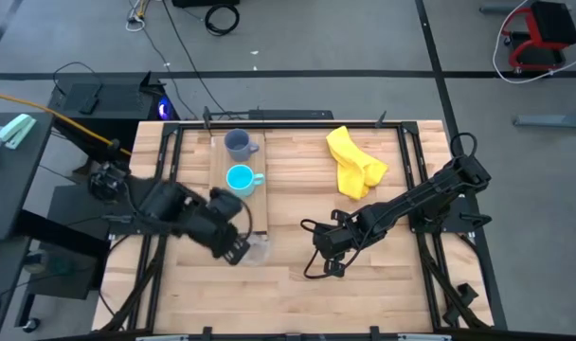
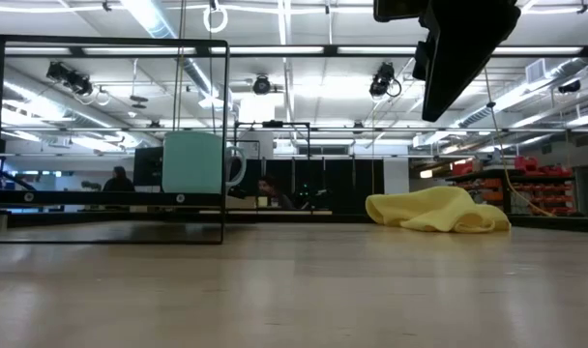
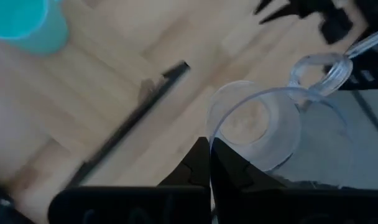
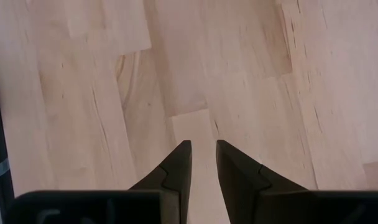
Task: Stack small to large cups/mugs on shelf
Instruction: Put the transparent mug on the shelf
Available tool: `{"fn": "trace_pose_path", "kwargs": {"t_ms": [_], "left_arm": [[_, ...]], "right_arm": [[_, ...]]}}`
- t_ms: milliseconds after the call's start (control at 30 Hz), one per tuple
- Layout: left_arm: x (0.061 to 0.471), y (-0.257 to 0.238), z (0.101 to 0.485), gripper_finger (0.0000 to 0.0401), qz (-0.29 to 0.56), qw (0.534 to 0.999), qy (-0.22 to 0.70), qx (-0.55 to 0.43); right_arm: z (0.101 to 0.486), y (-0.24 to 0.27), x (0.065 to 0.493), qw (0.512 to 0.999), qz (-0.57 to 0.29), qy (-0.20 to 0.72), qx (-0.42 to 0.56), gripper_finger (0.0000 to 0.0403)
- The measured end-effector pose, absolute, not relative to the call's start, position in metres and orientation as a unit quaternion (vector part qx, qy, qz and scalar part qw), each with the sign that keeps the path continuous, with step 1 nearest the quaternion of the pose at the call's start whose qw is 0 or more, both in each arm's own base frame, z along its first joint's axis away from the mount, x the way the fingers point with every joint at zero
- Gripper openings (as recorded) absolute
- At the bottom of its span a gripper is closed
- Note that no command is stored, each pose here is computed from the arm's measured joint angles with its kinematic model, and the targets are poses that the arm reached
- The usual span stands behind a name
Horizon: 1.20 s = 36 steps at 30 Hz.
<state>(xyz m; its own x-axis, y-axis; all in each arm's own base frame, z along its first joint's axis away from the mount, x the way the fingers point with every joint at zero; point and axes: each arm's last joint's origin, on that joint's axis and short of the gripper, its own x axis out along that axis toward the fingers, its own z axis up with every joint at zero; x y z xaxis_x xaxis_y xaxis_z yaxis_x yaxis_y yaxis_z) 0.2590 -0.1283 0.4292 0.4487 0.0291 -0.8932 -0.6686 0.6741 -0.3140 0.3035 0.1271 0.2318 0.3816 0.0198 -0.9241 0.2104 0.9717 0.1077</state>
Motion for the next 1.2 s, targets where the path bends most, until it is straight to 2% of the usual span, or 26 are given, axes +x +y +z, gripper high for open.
{"fn": "trace_pose_path", "kwargs": {"t_ms": [433, 667, 1033, 1200], "left_arm": [[0.277, -0.048, 0.415, 0.0004, 0.261, 0.784, 0.501, -0.258], [0.275, -0.007, 0.388, 0.0004, 0.288, 0.748, 0.549, -0.237], [0.262, 0.0, 0.33, 0.0004, 0.302, 0.68, 0.639, -0.194], [0.27, -0.004, 0.306, 0.0004, 0.285, 0.695, 0.634, -0.185]], "right_arm": [[0.232, 0.127, 0.303, 0.823, -0.063, 0.554, 0.111, 0.0083], [0.232, 0.127, 0.303, 0.822, -0.067, 0.553, 0.116, 0.0083], [0.232, 0.126, 0.303, 0.825, -0.078, 0.548, 0.115, 0.0083], [0.232, 0.126, 0.304, 0.827, -0.084, 0.545, 0.112, 0.0083]]}}
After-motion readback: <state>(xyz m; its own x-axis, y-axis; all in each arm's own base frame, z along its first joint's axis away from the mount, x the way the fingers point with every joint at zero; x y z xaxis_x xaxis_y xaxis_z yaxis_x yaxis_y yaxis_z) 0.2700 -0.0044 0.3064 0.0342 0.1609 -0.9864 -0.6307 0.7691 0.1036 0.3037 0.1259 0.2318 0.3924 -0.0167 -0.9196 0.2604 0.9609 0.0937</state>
